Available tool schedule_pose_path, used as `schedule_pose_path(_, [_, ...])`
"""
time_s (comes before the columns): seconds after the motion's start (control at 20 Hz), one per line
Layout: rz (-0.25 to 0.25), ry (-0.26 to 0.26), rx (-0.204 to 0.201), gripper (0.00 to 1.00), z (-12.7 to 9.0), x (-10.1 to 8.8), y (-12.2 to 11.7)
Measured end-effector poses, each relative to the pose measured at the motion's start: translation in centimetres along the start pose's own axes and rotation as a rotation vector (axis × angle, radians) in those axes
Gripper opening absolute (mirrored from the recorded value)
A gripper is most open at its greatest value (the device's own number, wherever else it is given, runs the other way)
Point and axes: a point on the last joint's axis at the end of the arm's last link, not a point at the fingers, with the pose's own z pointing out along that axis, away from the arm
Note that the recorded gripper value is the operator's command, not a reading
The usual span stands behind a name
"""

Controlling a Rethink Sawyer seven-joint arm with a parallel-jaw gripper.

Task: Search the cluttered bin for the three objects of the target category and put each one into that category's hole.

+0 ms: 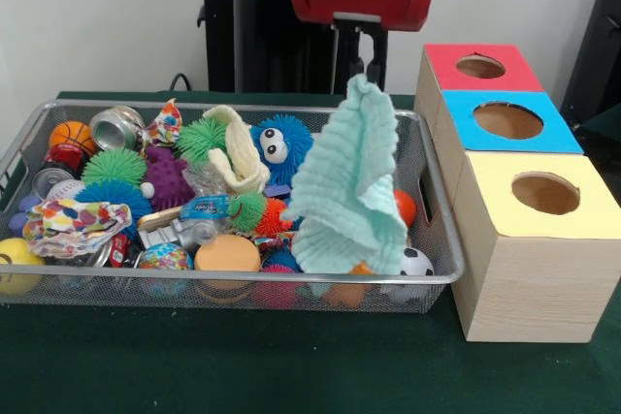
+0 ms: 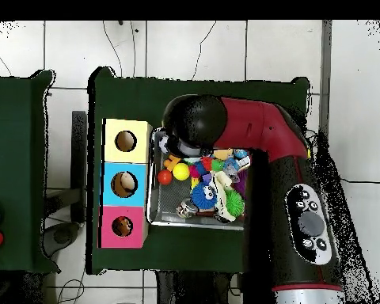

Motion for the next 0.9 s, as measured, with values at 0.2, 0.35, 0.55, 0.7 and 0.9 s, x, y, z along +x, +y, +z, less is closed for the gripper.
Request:
schedule_pose_path(0.2, [-0.021, -0.003, -0.003, 0.00, 0.2, 0.1, 0.8])
schedule_pose_path(0.35, [-0.028, -0.008, -0.010, 0.00, 0.1, 0.1, 1.3])
schedule_pose_path(0.55, [-0.042, -0.021, -0.025, 0.00, 0.1, -0.1, 2.2])
schedule_pose_path(0.7, [-0.049, -0.037, -0.034, 0.00, 0.1, -0.2, 2.7])
schedule_pose_path(0.9, [-0.056, -0.055, -0.042, 0.00, 0.1, -0.4, 3.1])
